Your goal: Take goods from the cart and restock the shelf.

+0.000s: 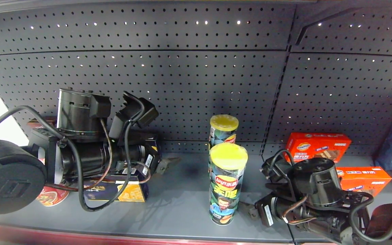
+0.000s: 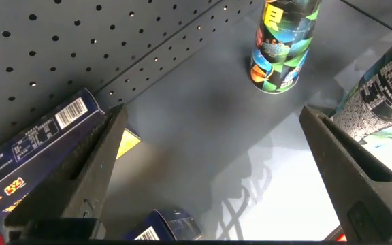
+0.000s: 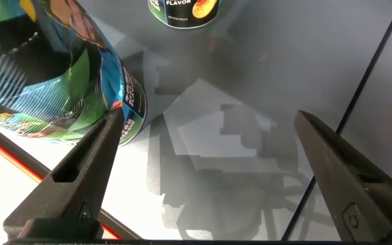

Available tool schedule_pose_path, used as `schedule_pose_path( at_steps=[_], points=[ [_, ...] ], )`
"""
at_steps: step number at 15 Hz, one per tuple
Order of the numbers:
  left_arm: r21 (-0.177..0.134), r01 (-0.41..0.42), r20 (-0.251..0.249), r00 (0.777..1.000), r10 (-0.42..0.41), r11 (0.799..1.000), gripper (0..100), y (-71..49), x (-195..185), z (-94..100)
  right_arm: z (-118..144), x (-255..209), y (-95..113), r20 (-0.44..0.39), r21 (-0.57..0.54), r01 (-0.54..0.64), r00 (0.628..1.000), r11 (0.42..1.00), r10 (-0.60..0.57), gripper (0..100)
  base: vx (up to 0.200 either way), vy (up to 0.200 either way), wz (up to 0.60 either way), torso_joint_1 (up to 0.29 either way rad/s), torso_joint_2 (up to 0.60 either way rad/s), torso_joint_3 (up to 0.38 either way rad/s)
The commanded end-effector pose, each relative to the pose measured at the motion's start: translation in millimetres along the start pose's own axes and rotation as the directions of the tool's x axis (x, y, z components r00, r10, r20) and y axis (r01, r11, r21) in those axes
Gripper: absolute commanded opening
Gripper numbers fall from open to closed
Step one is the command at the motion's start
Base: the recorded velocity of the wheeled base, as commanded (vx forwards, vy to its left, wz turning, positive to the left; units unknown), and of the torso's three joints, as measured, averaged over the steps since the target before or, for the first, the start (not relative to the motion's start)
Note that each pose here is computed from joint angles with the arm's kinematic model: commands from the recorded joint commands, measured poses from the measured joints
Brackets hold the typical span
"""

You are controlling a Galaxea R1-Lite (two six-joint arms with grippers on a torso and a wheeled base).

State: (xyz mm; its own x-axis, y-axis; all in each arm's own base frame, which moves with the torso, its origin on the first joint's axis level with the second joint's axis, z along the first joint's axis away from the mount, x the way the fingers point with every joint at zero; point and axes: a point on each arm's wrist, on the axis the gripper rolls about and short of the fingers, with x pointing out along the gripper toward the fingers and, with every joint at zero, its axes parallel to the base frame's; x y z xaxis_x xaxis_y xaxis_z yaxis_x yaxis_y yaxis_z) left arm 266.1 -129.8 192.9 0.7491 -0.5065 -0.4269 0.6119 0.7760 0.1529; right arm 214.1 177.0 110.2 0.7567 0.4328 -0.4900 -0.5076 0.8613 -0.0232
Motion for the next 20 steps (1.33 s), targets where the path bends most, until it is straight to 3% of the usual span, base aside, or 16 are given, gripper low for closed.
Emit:
schedule_pose_path(
  at_steps=[1, 2, 6, 8, 10, 12, 13, 14, 15, 16, 17, 20],
  points=[
    [0.000, 0.000, 0.001, 1.000, 0.000, 1.000, 100, 0.0, -0.4, 0.1, 0.1, -1.2, -0.6, 0.002, 0.001, 0.002, 1.000, 1.000, -0.002, 100, 0.000, 0.000, 0.00, 0.000, 0.00, 0.000],
    [0.001, -0.004, 0.017, 1.000, 0.004, 1.000, 100, -0.8, -8.9, 2.0, 2.9, -13.3, -4.5, 0.030, 0.011, 0.009, 1.000, 1.000, -0.010, 100, 0.000, 0.000, 0.00, 0.000, 0.00, 0.000],
    [0.014, -0.038, 0.166, 0.985, 0.035, 0.999, 100, -4.1, -65.9, 21.8, 7.3, -69.5, -22.8, 0.153, 0.097, 0.036, 0.987, 0.995, -0.050, 100, 0.000, 0.000, 0.00, 0.000, 0.00, 0.000],
    [0.016, -0.045, 0.191, 0.981, 0.042, 0.999, 100, -8.5, -87.7, 14.9, 4.7, -84.1, -33.4, 0.183, 0.124, 0.067, 0.979, 0.990, -0.089, 100, 0.000, 0.000, 0.00, 0.000, 0.00, 0.000],
    [0.015, -0.062, 0.233, 0.971, 0.056, 0.998, 100, -20.1, -132.7, -10.0, 10.4, -109.0, -45.5, 0.266, 0.163, 0.106, 0.953, 0.981, -0.147, 100, 0.000, 0.000, 0.00, 0.000, 0.00, 0.000],
    [-0.023, -0.157, 0.252, 0.955, 0.157, 0.987, 100, -19.9, -168.9, -39.5, 13.3, -127.3, -65.4, 0.317, 0.217, 0.193, 0.913, 0.957, -0.256, 100, 0.000, 0.000, 0.00, 0.000, 0.00, 0.000],
    [-0.034, -0.186, 0.254, 0.949, 0.189, 0.982, 100, -19.4, -175.2, -45.1, 14.1, -131.4, -71.1, 0.325, 0.234, 0.220, 0.900, 0.947, -0.290, 100, 0.000, 0.000, 0.00, 0.000, 0.00, 0.000],
    [-0.076, -0.285, 0.272, 0.916, 0.295, 0.955, 100, -23.1, -198.0, -65.7, 14.2, -147.9, -85.9, 0.354, 0.287, 0.296, 0.851, 0.911, -0.388, 100, 0.000, 0.000, 0.00, 0.000, 0.00, 0.000],
    [-0.124, -0.339, 0.259, 0.896, 0.360, 0.933, 100, -29.9, -206.9, -85.1, 9.8, -157.4, -91.7, 0.358, 0.312, 0.336, 0.825, 0.889, -0.437, 100, 0.000, 0.000, 0.00, 0.000, 0.00, 0.000],
    [-0.165, -0.387, 0.264, 0.869, 0.419, 0.907, 100, -38.0, -216.3, -101.5, 1.1, -166.6, -93.1, 0.359, 0.329, 0.362, 0.806, 0.872, -0.470, 100, 0.000, 0.000, 0.00, 0.000, 0.00, 0.000],
    [-0.182, -0.406, 0.276, 0.853, 0.443, 0.895, 100, -45.3, -224.9, -114.2, -10.9, -176.3, -90.0, 0.361, 0.334, 0.374, 0.797, 0.865, -0.484, 100, 0.000, 0.000, 0.00, 0.000, 0.00, 0.000],
    [-0.225, -0.472, 0.241, 0.821, 0.518, 0.852, 100, -61.6, -247.4, -138.2, -51.3, -204.3, -79.5, 0.322, 0.331, 0.452, 0.771, 0.828, -0.550, 100, 0.000, 0.000, 0.00, 0.000, 0.00, 0.000]
  ],
)
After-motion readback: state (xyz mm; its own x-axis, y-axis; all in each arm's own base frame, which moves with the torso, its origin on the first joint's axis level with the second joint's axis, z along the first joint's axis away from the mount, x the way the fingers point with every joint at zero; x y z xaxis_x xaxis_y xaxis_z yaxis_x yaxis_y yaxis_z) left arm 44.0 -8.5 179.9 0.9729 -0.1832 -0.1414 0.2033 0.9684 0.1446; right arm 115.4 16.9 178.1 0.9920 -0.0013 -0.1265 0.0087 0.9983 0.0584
